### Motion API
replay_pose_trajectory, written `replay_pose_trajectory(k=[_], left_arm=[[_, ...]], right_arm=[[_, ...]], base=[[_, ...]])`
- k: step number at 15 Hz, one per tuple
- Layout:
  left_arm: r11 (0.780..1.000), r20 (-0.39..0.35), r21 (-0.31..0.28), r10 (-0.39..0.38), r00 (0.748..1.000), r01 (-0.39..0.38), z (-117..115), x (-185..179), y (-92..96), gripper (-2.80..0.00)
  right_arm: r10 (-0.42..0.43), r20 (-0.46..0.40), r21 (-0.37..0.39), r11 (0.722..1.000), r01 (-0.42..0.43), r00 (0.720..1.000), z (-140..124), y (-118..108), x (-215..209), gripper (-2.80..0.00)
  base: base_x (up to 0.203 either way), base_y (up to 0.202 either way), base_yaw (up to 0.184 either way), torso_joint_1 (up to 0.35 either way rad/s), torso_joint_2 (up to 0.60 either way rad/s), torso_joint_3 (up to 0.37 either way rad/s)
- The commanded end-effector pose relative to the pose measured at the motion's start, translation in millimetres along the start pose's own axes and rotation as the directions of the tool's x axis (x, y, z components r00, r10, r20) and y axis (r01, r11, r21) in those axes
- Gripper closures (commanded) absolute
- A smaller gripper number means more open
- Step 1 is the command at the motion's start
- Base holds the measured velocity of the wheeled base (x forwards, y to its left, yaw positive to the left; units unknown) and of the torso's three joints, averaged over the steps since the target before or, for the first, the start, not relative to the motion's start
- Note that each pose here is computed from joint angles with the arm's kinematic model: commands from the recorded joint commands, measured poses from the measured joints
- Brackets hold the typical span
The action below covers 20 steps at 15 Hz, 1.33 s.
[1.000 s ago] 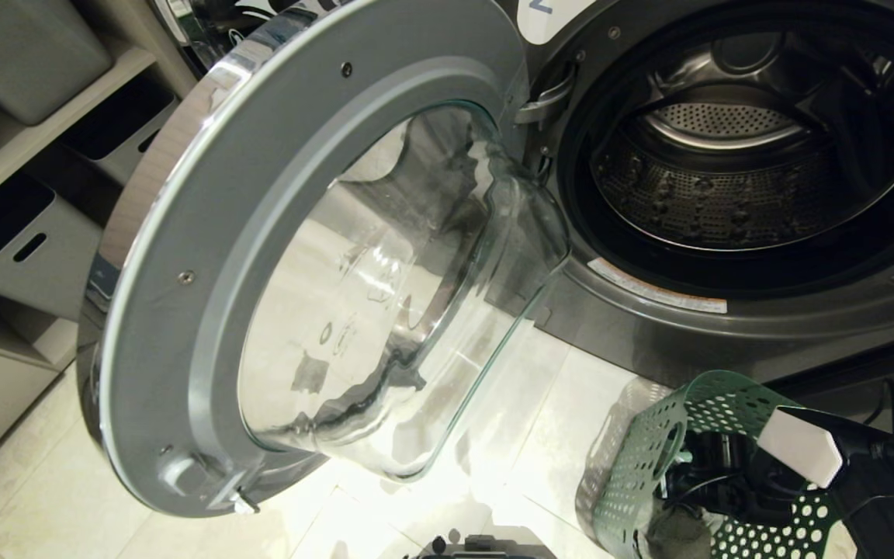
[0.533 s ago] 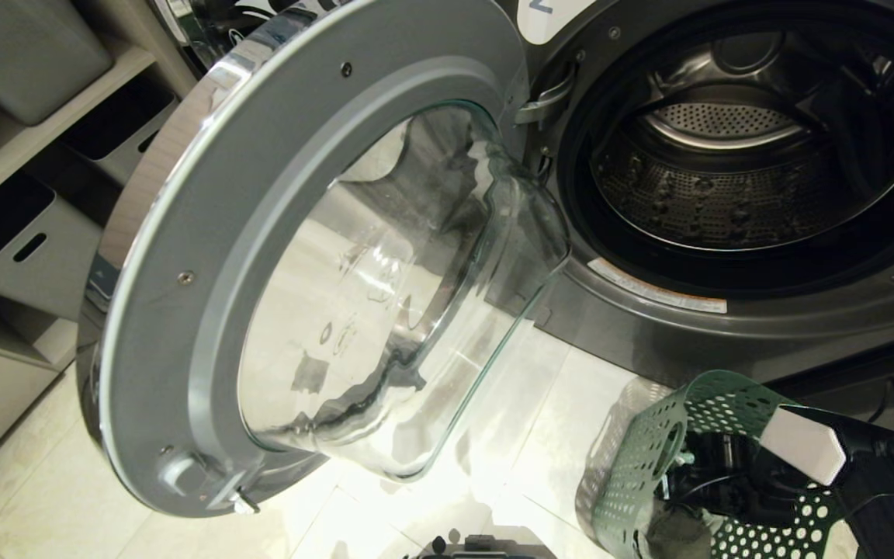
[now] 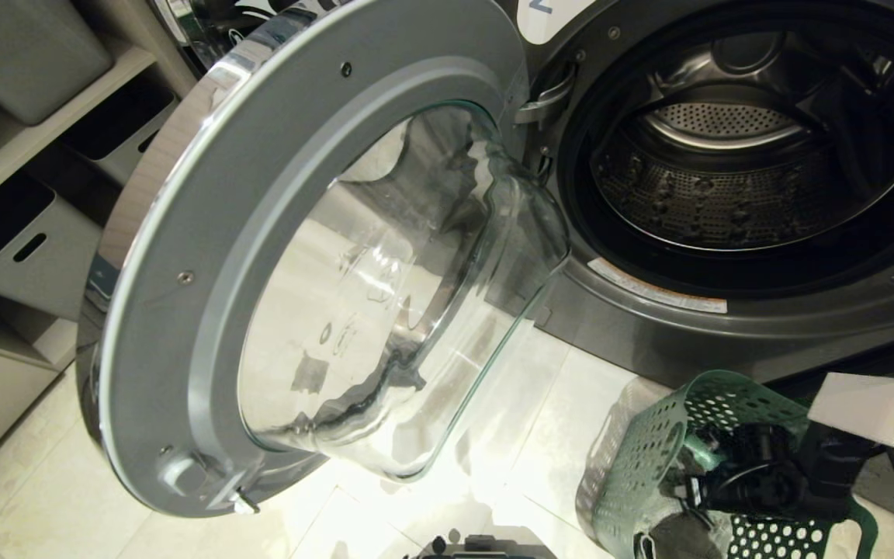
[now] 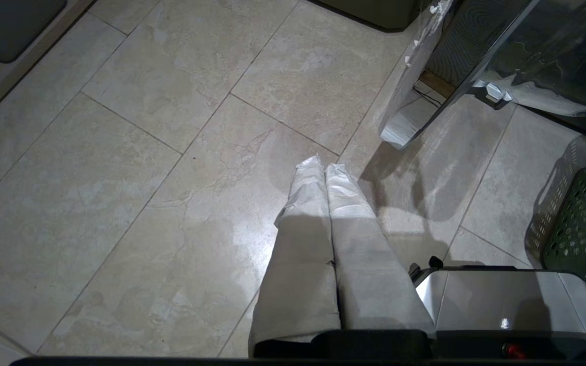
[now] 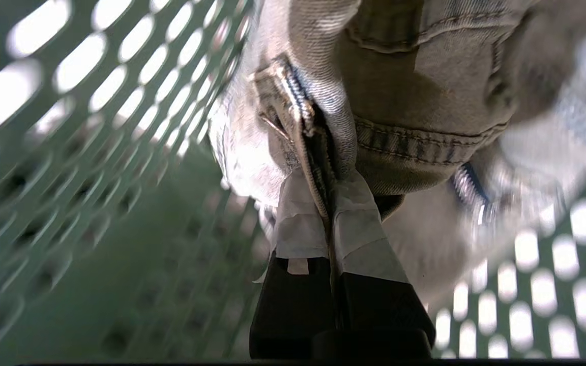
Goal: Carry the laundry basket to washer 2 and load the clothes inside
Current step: Place the clothes into the washing machine
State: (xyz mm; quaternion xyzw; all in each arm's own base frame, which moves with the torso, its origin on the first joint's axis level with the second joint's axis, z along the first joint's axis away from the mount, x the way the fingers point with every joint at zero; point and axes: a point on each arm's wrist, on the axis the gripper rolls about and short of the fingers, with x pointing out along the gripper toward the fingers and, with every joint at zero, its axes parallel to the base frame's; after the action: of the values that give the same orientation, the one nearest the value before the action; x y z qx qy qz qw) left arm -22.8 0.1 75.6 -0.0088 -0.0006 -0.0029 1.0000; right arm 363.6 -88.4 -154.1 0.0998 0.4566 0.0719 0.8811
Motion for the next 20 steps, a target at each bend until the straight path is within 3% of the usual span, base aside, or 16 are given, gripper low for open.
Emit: replay_pose_trajectory(k=[1,5,8,13,16,20], left_arm=[[1.0,-0.003,-0.001,0.0,1.0,0.0,-0.4,0.2,0.0,0.0],[1.0,-0.003,-0.001,0.0,1.0,0.0,-0.4,0.2,0.0,0.0],[1.0,-0.003,-0.001,0.0,1.0,0.0,-0.4,0.2,0.0,0.0],[1.0,-0.003,-0.001,0.0,1.0,0.0,-0.4,0.2,0.0,0.0],[1.0,-0.003,-0.001,0.0,1.0,0.0,-0.4,0.2,0.0,0.0],[1.0,-0.003,-0.001,0.0,1.0,0.0,-0.4,0.2,0.0,0.0]], right_arm=[[-0.006,0.022,-0.002,1.0,0.006,1.0,10.3,10.6,-41.8,0.0],[-0.02,0.03,-0.016,1.0,0.02,0.999,8.1,30.8,-104.7,0.0],[-0.061,0.057,-0.078,0.995,0.066,0.996,3.9,48.5,-151.5,0.0],[-0.092,0.197,-0.22,0.966,0.136,0.976,5.4,70.0,-218.2,0.0],[0.003,0.314,-0.382,0.916,0.123,0.949,14.7,83.9,-248.4,0.0],[0.141,0.475,-0.545,0.822,0.164,0.869,37.7,111.0,-281.1,0.0]], base=[[0.0,0.0,0.0,0.0,0.0,0.0],[0.0,0.0,0.0,0.0,0.0,0.0],[0.0,0.0,0.0,0.0,0.0,0.0],[0.0,0.0,0.0,0.0,0.0,0.0],[0.0,0.0,0.0,0.0,0.0,0.0],[0.0,0.0,0.0,0.0,0.0,0.0]])
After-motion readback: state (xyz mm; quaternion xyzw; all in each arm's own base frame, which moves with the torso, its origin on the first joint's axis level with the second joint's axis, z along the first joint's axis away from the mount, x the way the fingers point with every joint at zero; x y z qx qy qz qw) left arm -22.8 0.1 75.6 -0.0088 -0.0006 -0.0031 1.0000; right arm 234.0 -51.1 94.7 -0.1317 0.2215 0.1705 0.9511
